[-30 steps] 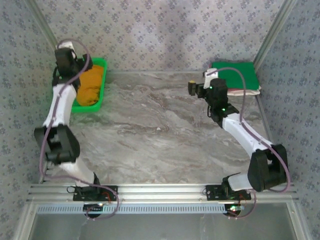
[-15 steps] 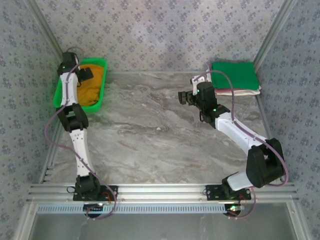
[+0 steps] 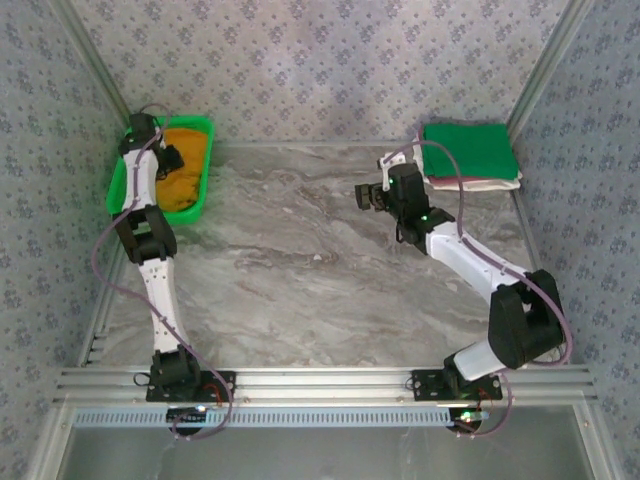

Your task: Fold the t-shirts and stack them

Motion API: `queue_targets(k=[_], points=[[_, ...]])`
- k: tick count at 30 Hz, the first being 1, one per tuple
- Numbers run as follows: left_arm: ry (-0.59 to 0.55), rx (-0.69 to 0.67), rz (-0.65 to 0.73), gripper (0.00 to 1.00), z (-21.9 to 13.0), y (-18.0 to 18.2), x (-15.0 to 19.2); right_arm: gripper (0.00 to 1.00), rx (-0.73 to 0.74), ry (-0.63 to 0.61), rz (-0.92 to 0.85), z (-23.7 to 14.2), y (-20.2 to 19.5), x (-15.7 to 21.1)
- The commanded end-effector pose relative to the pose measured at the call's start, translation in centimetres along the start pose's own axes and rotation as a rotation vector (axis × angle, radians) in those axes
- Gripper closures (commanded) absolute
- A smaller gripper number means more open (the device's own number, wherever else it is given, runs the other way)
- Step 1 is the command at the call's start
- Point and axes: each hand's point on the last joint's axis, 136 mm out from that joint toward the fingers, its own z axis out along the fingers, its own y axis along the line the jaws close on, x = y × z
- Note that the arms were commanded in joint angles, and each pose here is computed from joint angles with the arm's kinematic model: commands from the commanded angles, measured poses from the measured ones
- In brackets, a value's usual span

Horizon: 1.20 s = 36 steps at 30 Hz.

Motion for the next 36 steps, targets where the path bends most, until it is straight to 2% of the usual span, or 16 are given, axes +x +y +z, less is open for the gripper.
queue_targets(k=[1, 2, 5, 10, 14, 20, 25, 27, 30, 32, 35, 36], points=[[-0.033, 0.061, 0.003, 0.96, -1.5, -1.0, -1.3, 0.0, 0.002, -0.035, 0.031, -0.3, 0.3, -1.9], [-0.052, 0.066, 0.011, 1.0, -2.5, -1.4, -2.0, 0.0, 0.002, -0.038, 0.031, -0.4, 0.2, -2.0], [-0.145, 0.078, 0.021, 1.0, -7.1, -2.5, -4.9, 0.0, 0.008, -0.044, 0.023, -0.6, 0.1, -2.2], [-0.316, 0.134, 0.019, 1.0, -17.6, -5.1, -9.3, 0.0, 0.032, -0.072, 0.007, -1.3, -0.4, -3.2], [-0.423, 0.181, 0.03, 1.0, -25.8, -7.7, -10.5, 0.0, 0.048, -0.114, 0.004, -2.2, -0.9, -4.4], [-0.569, 0.269, 0.149, 1.0, -37.6, -14.0, -9.2, 0.0, 0.057, -0.164, 0.008, -3.0, -1.5, -6.2], [-0.666, 0.411, 0.28, 1.0, -47.4, -20.2, -5.1, 0.0, 0.074, -0.213, 0.052, -4.1, -2.8, -8.0], [-0.677, 0.455, 0.322, 1.0, -49.9, -22.2, -3.1, 0.0, 0.083, -0.238, 0.073, -4.7, -3.4, -8.6], [-0.656, 0.537, 0.376, 1.0, -52.3, -25.2, 0.5, 0.0, 0.089, -0.254, 0.107, -5.4, -4.3, -9.1], [-0.617, 0.559, 0.4, 1.0, -51.9, -26.6, 2.7, 0.0, 0.091, -0.254, 0.128, -5.7, -4.7, -9.1], [-0.524, 0.568, 0.416, 1.0, -47.6, -28.3, 5.6, 0.0, 0.104, -0.239, 0.162, -5.8, -5.5, -8.3], [-0.488, 0.568, 0.414, 1.0, -44.9, -28.7, 6.6, 0.0, 0.106, -0.227, 0.178, -5.6, -5.7, -7.8]])
